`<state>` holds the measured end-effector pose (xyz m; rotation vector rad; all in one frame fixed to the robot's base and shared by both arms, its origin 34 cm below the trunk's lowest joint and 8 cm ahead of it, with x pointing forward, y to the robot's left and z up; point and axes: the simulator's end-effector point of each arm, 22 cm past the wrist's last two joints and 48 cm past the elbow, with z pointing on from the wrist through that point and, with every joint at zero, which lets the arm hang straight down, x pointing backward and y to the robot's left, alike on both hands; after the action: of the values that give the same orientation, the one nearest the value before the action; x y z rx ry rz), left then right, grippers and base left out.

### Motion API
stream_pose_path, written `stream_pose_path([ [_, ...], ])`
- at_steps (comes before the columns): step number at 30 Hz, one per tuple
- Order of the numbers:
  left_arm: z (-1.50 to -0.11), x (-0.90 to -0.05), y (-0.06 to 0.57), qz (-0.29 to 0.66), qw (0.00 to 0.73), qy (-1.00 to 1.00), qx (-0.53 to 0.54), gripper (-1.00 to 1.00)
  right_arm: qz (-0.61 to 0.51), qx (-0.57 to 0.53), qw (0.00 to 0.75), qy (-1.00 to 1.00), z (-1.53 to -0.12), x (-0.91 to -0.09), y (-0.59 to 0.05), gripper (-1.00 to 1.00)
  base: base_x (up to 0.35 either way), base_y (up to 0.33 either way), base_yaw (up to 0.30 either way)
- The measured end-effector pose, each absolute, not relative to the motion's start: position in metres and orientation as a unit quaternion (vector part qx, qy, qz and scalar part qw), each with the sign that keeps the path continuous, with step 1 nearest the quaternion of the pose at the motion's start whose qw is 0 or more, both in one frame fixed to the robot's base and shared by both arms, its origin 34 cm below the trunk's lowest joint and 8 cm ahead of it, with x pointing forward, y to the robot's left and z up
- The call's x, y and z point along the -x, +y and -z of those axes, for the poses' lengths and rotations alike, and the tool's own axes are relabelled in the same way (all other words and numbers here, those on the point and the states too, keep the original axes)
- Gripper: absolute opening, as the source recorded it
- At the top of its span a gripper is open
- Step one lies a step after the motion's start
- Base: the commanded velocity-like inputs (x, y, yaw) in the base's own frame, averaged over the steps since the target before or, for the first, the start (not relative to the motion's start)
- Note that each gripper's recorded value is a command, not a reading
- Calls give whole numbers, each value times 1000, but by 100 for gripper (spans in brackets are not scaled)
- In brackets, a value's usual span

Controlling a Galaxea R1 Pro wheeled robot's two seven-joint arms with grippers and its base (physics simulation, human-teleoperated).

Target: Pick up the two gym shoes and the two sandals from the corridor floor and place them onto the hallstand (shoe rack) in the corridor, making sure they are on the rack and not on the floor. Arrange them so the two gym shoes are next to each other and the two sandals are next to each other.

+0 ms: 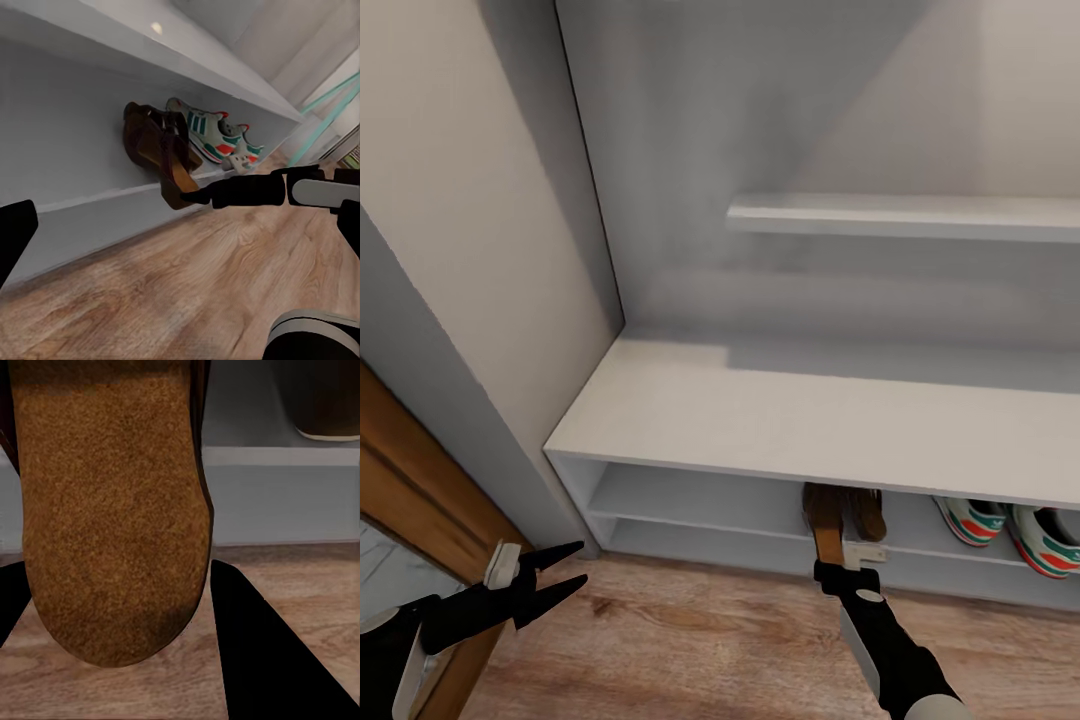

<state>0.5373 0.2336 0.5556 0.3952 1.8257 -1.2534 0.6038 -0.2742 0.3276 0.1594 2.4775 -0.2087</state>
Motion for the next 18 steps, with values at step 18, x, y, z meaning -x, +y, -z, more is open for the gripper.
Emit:
stream_pose_path([
  [18,-561,-535,234,502,435,730,-161,100,82,-58,325,940,-335,-605,-275,-100,97,13,0],
])
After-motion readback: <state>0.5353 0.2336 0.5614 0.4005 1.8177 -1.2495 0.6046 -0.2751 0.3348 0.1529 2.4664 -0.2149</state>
